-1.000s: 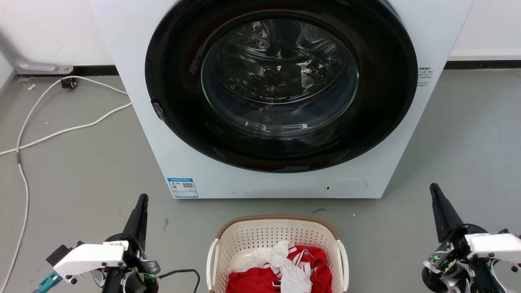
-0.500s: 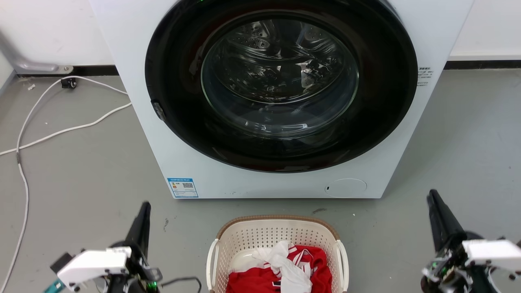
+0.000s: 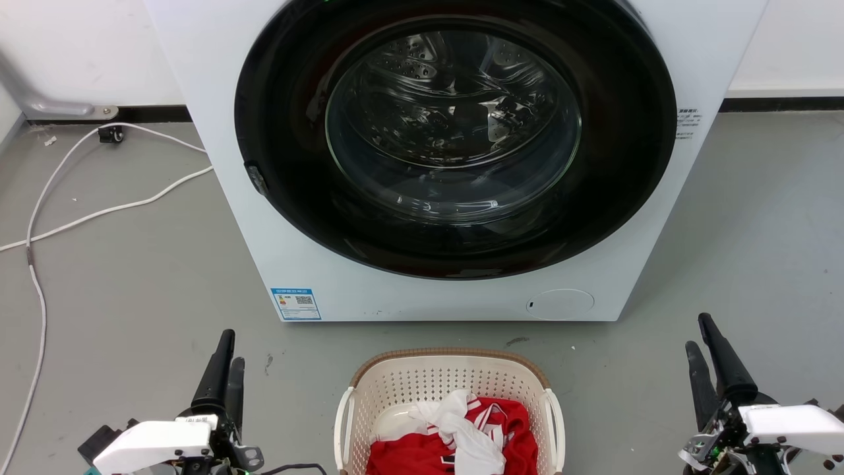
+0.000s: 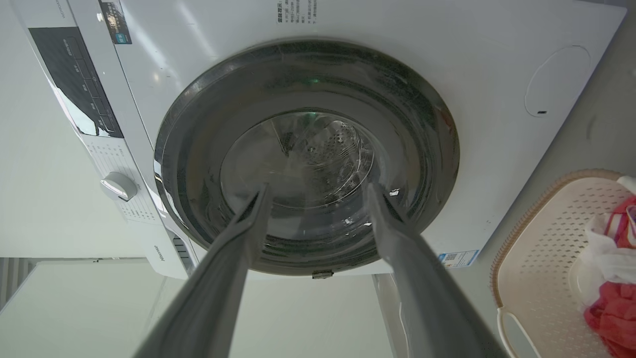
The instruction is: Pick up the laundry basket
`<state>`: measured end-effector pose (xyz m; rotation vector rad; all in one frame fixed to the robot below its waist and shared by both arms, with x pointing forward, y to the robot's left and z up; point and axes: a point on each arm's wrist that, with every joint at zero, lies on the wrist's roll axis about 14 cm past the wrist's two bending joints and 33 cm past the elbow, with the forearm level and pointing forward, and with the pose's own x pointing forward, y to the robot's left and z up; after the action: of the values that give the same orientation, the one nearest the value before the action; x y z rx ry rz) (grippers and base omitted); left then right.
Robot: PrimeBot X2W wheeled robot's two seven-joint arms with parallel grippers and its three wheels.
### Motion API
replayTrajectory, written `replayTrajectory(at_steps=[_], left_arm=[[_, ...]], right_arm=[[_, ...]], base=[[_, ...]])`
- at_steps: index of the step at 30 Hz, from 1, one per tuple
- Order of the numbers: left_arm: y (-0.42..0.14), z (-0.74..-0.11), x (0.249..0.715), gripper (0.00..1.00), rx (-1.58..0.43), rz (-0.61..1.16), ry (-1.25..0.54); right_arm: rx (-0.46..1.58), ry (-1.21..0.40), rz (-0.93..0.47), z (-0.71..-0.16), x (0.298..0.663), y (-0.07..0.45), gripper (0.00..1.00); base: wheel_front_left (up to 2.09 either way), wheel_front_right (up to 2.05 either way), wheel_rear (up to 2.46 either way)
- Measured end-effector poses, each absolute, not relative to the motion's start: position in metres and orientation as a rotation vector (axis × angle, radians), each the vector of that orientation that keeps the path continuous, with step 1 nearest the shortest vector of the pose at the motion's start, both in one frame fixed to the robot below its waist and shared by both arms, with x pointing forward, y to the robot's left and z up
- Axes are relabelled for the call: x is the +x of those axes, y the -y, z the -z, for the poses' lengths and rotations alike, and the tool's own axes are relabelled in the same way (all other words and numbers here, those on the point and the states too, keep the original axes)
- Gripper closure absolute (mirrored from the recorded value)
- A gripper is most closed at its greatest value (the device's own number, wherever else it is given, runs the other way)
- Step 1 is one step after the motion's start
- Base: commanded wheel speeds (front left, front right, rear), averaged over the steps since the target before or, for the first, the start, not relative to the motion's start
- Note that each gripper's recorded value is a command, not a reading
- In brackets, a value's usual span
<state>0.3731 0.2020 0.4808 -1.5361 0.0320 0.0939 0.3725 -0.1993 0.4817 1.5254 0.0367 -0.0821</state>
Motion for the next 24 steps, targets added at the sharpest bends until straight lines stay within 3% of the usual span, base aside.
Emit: replayTrajectory(at_steps=[12,24], left_arm=[[-0.222,-0.484,0.37,0.0,-1.38,-0.147,0.024],[-0.25,-0.499,0.369,0.0,-1.23,-0.224,0.101]], right_arm=[[1.388,0.004,0.101,-0.487,0.373,0.207,0.0],[1.076,0.066,0.035,-0.516,0.379,0.203,0.0]], base=[[0.0,0.0,0.0],[0.0,0.0,0.0]])
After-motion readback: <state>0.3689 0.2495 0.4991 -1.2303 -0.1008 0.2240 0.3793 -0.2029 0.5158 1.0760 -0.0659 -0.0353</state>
